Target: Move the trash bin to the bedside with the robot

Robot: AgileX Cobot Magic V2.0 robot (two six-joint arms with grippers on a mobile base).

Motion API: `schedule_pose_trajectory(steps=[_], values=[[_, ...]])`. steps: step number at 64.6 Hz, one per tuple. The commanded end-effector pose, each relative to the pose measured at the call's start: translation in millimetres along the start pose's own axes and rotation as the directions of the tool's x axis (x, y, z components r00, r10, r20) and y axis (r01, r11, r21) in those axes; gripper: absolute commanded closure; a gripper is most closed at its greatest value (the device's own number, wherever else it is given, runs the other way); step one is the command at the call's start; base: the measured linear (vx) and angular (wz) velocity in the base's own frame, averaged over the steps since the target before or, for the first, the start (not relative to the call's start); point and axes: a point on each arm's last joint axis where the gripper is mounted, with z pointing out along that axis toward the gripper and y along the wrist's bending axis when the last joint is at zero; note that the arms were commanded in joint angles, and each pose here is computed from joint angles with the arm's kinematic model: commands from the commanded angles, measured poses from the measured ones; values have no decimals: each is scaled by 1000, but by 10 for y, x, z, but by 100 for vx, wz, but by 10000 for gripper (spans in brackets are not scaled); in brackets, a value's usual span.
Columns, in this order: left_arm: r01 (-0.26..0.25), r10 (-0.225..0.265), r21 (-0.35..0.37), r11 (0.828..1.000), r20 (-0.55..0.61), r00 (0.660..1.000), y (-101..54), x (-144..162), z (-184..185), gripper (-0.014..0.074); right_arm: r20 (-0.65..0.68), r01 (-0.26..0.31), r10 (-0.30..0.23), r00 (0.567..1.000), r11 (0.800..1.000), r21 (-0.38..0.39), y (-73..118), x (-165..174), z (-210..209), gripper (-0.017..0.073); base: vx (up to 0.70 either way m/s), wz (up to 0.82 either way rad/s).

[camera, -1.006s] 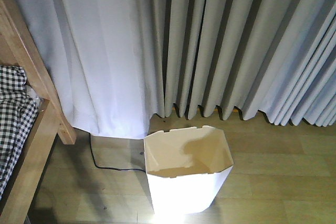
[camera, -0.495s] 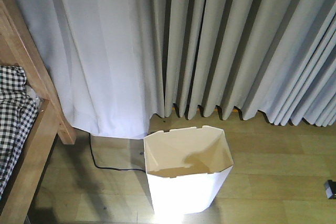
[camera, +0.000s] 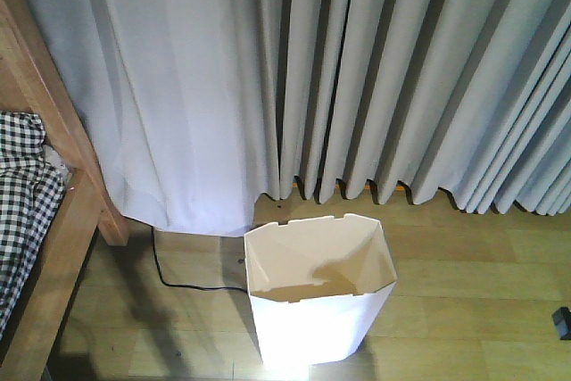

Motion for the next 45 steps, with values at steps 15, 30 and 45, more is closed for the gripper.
schedule_pose_trajectory(steps=[15, 30, 45], values=[[12, -11, -14, 1000, 61, 998, 18, -2, 4, 600, 42, -5, 5, 999, 1000, -1, 7, 14, -2, 562, 0, 0], [12, -11, -14, 1000, 61, 998, 18, -2, 4, 600, 42, -16, 16, 999, 1000, -1, 7, 14, -2, 562, 0, 0], [12, -11, -14, 1000, 61, 998, 18, -2, 4, 600, 42, -16, 16, 999, 1000, -1, 7, 14, -2, 562, 0, 0]])
